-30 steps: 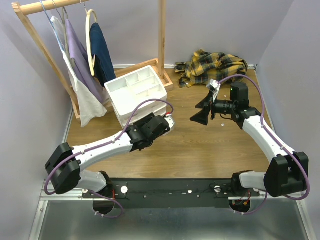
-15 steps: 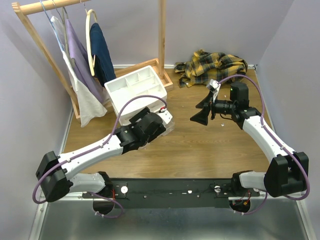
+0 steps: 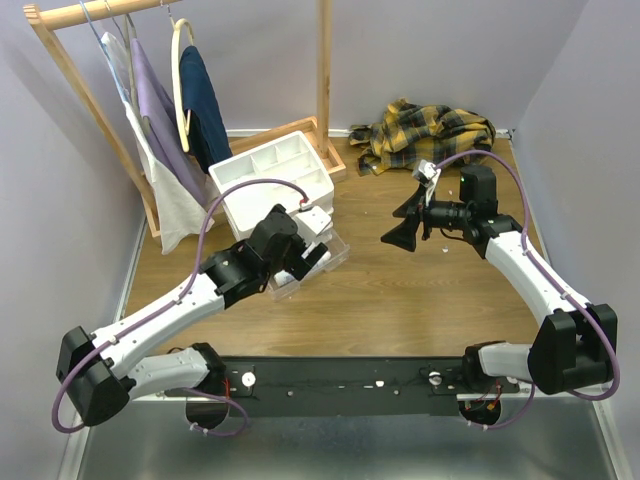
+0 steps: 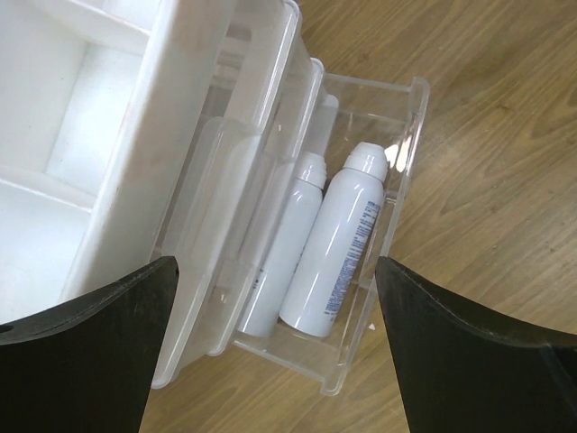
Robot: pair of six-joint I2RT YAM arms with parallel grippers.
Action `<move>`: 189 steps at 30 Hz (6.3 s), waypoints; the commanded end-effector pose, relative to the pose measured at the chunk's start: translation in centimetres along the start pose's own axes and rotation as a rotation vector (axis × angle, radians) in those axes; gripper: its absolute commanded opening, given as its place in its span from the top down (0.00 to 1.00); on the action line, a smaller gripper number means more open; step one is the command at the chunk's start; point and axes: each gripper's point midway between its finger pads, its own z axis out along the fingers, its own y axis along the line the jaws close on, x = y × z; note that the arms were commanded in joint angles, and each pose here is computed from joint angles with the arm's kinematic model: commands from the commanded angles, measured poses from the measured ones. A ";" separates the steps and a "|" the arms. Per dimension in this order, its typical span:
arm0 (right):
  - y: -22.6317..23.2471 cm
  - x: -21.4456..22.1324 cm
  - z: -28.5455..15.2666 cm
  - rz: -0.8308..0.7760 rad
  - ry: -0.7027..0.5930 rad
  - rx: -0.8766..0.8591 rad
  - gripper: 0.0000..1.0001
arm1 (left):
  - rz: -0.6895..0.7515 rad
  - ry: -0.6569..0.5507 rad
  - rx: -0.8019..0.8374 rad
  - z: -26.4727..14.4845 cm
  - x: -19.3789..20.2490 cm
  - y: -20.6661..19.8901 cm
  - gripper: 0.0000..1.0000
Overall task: Organize the makeup
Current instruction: Close the drawer in the storage box.
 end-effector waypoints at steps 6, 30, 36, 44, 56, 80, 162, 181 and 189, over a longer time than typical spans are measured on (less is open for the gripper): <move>-0.3 -1.9 -0.6 -0.072 -0.013 0.043 0.00 | -0.112 -0.092 0.196 -0.2 -1.4 -2.2 0.01; -0.2 -2.2 -0.9 -0.094 -0.020 0.054 0.00 | -0.087 0.206 0.409 3.4 2.8 -8.9 0.39; -0.2 -2.1 -0.8 -0.090 -0.018 0.051 0.00 | 0.006 0.322 0.358 4.4 5.4 -9.9 0.47; -0.4 -1.9 -0.7 -0.085 -0.016 0.052 0.00 | 0.116 0.432 0.275 5.2 8.0 -9.8 0.58; -0.3 -1.9 -0.8 -0.088 -0.017 0.052 0.00 | 0.171 0.484 0.244 5.7 9.0 -10.1 0.67; -0.4 -1.8 -0.7 -0.084 -0.015 0.050 0.00 | 0.188 0.513 0.233 6.0 9.6 -10.2 0.71; 1.1 -3.2 -1.4 -0.120 -0.052 0.023 0.00 | 0.193 0.490 -0.134 9.2 8.4 -2.3 0.06; 1.2 -3.7 -1.9 -0.164 -0.067 0.056 0.00 | 0.221 0.432 -0.245 10.6 6.4 -0.1 0.01; 0.6 -3.8 -2.2 -0.190 -0.062 0.104 0.00 | 0.140 0.302 -0.074 7.4 3.5 -2.6 0.02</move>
